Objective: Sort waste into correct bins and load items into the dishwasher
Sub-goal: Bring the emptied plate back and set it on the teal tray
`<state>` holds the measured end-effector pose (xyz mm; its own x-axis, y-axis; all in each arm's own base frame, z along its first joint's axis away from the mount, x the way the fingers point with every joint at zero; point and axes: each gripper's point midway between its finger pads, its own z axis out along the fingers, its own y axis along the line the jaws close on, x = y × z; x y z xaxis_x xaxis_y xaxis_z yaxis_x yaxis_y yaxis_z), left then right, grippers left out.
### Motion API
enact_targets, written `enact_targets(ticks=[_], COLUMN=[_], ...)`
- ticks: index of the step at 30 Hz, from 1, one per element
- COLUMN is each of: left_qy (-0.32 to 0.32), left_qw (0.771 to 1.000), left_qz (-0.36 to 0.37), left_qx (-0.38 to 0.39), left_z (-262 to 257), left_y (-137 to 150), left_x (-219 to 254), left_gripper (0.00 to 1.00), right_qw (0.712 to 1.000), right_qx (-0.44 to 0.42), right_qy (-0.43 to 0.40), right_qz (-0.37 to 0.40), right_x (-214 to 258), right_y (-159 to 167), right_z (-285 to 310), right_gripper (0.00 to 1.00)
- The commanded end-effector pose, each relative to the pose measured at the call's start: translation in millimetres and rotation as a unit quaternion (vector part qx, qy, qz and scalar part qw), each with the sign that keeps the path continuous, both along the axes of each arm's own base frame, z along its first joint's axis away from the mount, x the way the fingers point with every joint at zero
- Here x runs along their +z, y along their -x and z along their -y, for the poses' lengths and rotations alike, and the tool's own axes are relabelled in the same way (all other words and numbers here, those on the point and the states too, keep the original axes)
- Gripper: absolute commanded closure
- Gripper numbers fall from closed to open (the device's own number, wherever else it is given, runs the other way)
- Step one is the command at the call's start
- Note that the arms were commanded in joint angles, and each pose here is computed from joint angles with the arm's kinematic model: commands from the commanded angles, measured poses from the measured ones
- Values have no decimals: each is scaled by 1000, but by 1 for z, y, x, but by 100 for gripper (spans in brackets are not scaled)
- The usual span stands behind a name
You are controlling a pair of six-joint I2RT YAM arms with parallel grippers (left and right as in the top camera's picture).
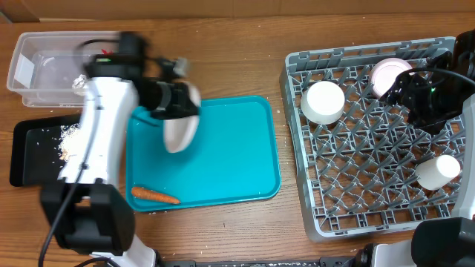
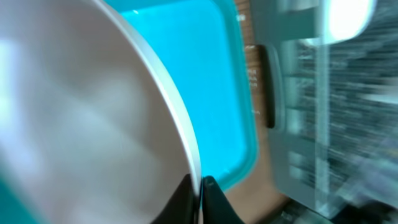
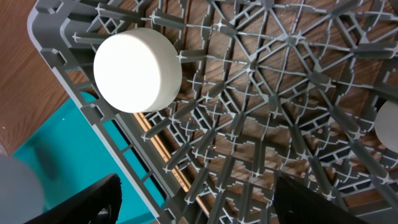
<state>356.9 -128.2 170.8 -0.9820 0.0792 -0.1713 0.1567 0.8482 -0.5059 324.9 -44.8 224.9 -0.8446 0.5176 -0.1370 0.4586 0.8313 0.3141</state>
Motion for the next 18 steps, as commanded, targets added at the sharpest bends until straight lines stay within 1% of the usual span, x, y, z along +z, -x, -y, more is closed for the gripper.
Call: enact_targets(ticks=[1, 3, 6, 9, 11, 13, 14, 16, 18], left_qy=[-144, -167, -181, -200, -203, -203, -204, -203, -205], left_qw=[989, 986, 983, 978, 977, 977, 977, 978, 978], left_qz=[18, 22, 26, 29, 28, 27, 27, 26, 20], left_qx=[27, 8, -27, -47, -52, -52, -50, -37, -16], left_z=[18, 39, 67, 80, 84, 83, 81, 73, 62], left_y=[-6, -2, 3, 5, 6, 7, 7, 5, 4], left_x=[-20, -31, -48, -63, -67, -65, -62, -52, -42], left_gripper=[90, 91, 89, 87, 78, 64, 60, 58, 58], right_qw=[1000, 1000, 1000, 1000, 1000, 1000, 1000, 999, 999], right_qx=[5, 5, 5, 5, 5, 5, 5, 23, 33], right_qy=[8, 8, 8, 8, 8, 8, 9, 7, -2], right_qz=[6, 6, 7, 7, 7, 8, 9, 22, 34], right_x=[5, 4, 5, 5, 5, 5, 5, 7, 9], right_y=[0, 0, 0, 0, 0, -1, -1, -5, -9], right_z=[0, 0, 0, 0, 0, 0, 0, -2, -6], right_gripper=[20, 20, 20, 19, 19, 18, 18, 18, 18])
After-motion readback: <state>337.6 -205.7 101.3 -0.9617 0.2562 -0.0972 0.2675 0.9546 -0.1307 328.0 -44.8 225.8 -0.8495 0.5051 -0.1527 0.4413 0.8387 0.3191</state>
